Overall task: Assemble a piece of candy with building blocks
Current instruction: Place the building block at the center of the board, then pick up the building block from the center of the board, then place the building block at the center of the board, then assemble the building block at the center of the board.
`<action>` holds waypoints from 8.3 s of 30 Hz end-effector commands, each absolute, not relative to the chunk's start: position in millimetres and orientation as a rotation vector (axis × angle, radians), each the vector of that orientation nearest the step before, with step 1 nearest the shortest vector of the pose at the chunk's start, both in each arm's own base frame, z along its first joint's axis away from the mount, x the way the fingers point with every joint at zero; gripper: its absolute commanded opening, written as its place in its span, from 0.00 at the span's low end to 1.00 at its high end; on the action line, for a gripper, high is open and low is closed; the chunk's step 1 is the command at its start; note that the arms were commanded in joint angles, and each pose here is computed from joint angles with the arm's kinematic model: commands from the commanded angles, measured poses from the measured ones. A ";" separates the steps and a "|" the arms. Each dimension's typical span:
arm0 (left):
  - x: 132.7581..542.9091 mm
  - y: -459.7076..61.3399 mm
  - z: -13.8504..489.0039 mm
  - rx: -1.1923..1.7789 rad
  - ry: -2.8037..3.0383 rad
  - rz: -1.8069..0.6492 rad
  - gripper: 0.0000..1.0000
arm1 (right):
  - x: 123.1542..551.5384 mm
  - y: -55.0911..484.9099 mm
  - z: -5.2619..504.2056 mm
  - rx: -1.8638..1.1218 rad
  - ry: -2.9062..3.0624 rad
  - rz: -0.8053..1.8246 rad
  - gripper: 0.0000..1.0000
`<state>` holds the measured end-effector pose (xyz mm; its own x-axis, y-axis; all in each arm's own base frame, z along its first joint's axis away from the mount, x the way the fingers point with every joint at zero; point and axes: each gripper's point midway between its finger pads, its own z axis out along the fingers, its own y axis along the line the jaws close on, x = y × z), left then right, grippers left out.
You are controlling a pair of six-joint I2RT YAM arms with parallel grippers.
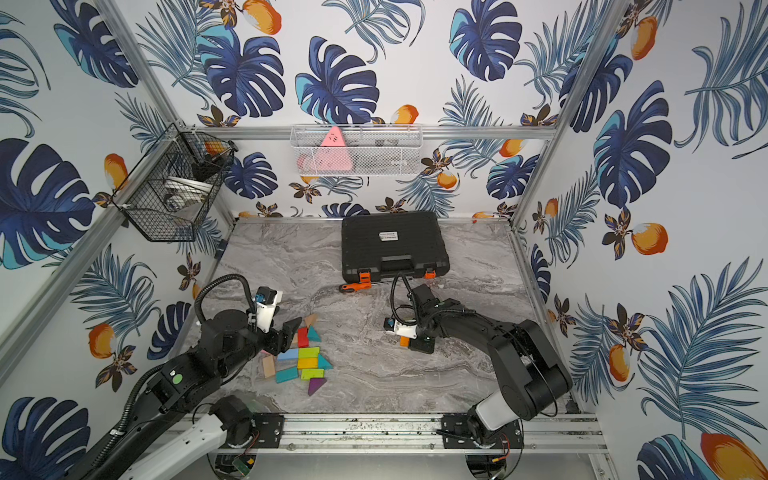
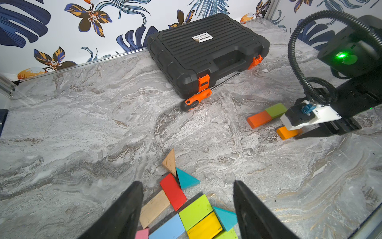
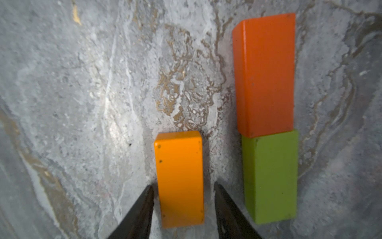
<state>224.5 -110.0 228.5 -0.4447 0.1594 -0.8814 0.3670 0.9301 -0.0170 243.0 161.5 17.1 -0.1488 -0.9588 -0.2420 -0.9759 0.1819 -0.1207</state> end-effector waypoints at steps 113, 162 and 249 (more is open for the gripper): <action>237.8 -164.7 93.1 -0.075 2.668 -0.138 0.54 | 251.6 205.4 151.3 -0.508 2.298 0.614 0.69; 268.2 -354.3 22.1 0.153 2.740 -0.262 0.80 | 278.6 114.7 115.5 0.068 2.209 0.314 0.75; 235.4 -326.9 -11.9 0.661 2.666 -0.518 0.55 | 274.4 119.0 113.3 0.048 2.211 0.361 0.76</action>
